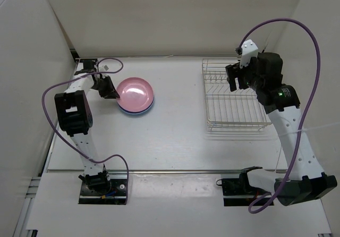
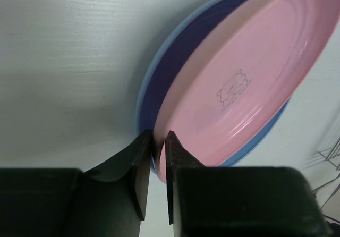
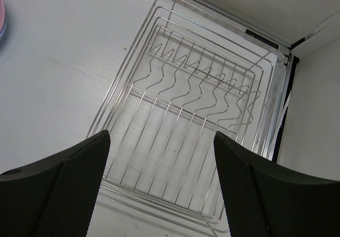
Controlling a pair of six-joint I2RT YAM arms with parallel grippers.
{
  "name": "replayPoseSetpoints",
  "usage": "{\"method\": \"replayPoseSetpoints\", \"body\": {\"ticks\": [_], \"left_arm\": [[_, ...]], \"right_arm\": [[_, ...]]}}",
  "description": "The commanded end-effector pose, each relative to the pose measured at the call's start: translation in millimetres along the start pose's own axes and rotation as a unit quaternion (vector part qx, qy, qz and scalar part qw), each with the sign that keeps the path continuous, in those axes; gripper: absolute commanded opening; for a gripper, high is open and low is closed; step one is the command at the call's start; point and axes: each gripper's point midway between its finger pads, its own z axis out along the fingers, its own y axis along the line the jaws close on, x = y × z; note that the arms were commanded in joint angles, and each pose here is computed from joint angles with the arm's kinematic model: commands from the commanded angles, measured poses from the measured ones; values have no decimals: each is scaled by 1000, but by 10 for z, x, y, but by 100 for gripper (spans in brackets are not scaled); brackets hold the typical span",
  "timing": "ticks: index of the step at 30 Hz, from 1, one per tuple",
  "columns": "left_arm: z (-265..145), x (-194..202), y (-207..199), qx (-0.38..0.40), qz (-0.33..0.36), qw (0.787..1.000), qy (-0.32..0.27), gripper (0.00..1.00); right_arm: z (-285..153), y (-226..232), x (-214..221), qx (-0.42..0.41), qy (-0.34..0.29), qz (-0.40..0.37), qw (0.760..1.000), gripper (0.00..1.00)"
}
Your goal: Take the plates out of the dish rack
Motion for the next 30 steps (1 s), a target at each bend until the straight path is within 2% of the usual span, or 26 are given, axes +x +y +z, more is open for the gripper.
{"method": "replayPoseSetpoints", "body": {"ticks": [1, 6, 9, 11, 17, 20, 22, 23, 24, 28, 30], "left_arm": [[-70, -117, -126, 15, 18, 1000, -14, 28], [-43, -49, -143, 15, 22, 1000, -4, 31], [-49, -8, -134, 14, 23, 1000, 4, 39], [-85, -26, -156, 15, 25, 1000, 0, 49], [-168, -32, -202, 20, 42, 999, -5, 63], [-221, -4, -233, 14, 57, 998, 2, 77], [-316, -37, -199, -6, 75, 997, -9, 92], [-379, -70, -203, -14, 83, 996, -18, 100], [-420, -45, -197, -18, 88, 996, -20, 100], [-833, 12, -196, -24, 97, 994, -50, 100], [-1124, 27, -111, -58, 107, 990, -76, 100]], "right_arm": [[-59, 4, -63, -2, -19, -4, 1000, 82], [-94, 7, -58, -2, -19, -4, 1000, 82], [-93, 23, -62, -7, -21, -4, 1000, 82], [-93, 23, -62, -7, -21, -4, 1000, 82], [-124, 36, -84, -10, -26, -5, 1000, 82], [-127, 57, -66, -16, -23, -5, 1000, 82], [-105, 69, -20, -17, -17, -4, 1000, 82], [-85, 30, -18, -6, -19, -4, 1000, 86], [-64, -34, 22, 8, -14, -2, 1000, 99], [87, -203, 254, 40, 25, 40, 998, 99], [122, -395, 397, 73, 53, 66, 994, 99]]}}
